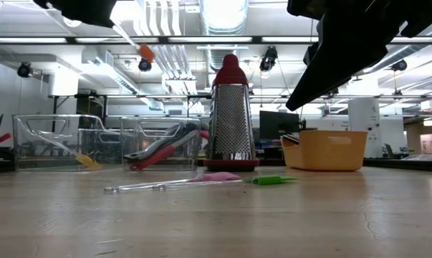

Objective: Pick & Place Kitchen Items
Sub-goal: Put the orange spatula into the left transparent bin, then put the green spatula into the left transparent bin

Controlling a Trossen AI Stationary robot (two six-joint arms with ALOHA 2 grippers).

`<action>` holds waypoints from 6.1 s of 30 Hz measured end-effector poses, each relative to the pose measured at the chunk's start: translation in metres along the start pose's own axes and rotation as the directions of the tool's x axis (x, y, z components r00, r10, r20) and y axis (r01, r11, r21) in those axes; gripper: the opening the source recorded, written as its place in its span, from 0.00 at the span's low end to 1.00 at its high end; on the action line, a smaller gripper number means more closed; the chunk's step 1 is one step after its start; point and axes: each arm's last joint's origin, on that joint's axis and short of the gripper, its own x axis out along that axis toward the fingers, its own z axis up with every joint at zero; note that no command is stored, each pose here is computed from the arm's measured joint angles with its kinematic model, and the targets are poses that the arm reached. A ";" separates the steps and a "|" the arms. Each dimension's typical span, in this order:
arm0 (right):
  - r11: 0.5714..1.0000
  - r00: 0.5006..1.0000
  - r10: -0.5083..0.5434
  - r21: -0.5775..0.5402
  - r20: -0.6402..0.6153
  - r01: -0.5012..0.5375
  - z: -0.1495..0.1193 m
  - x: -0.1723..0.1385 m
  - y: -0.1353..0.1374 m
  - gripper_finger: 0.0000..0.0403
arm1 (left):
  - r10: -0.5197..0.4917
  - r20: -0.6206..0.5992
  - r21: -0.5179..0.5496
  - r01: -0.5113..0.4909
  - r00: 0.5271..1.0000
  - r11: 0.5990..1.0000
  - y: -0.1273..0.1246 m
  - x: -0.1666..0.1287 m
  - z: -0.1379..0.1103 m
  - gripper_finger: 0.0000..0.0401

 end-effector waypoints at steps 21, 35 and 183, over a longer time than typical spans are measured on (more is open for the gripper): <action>1.000 0.999 0.023 0.015 0.036 -0.023 0.004 0.000 0.002 0.30 | -0.094 0.025 -0.611 0.090 0.995 0.786 0.070 0.008 -0.012 0.05; 1.000 0.999 0.019 0.016 0.029 -0.020 0.001 0.001 0.002 0.19 | -0.603 0.201 -0.562 0.595 0.772 0.575 0.037 0.004 -0.058 0.04; 0.986 0.984 0.090 -0.128 -0.152 -0.110 -0.045 0.090 -0.063 0.07 | -0.821 0.379 -0.373 0.883 0.426 0.285 -0.083 -0.024 -0.082 0.38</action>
